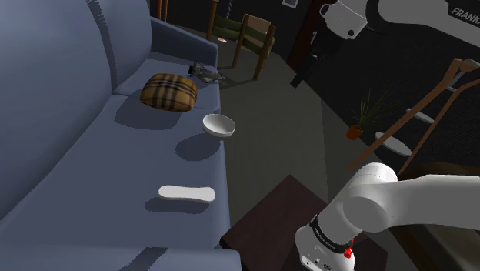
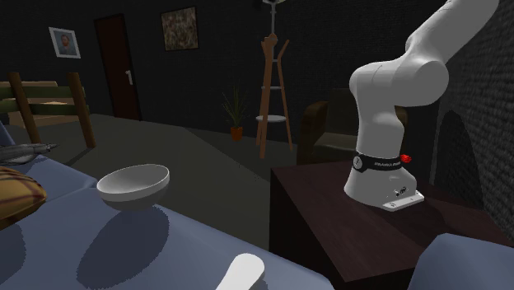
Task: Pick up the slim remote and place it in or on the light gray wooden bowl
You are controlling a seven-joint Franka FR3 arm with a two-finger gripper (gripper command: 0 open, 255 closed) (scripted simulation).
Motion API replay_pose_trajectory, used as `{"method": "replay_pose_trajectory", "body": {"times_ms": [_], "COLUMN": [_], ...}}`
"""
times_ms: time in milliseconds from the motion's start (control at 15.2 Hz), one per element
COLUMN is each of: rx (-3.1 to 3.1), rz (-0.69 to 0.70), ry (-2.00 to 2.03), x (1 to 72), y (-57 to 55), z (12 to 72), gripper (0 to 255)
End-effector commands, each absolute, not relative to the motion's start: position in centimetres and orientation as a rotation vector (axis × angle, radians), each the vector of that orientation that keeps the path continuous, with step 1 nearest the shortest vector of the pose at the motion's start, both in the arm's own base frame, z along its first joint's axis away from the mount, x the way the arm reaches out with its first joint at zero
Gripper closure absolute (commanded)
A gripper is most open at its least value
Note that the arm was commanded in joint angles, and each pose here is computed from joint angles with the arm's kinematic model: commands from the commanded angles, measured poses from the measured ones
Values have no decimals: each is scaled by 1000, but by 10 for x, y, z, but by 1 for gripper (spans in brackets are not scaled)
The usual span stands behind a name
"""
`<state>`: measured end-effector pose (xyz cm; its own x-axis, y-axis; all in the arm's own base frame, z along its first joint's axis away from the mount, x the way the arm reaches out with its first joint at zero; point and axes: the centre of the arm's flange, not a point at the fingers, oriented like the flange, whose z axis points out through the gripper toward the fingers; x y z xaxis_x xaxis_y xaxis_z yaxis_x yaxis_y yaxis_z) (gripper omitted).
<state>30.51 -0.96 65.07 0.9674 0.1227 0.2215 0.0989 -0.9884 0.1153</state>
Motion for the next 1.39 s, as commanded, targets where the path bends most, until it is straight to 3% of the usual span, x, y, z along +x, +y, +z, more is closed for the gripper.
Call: {"method": "replay_pose_trajectory", "body": {"times_ms": [0, 1320], "rx": [3013, 2994], "rz": [349, 192], "ry": [170, 691], "x": [305, 416], "y": [-10, 92], "z": [651, 435], "gripper": [0, 0]}}
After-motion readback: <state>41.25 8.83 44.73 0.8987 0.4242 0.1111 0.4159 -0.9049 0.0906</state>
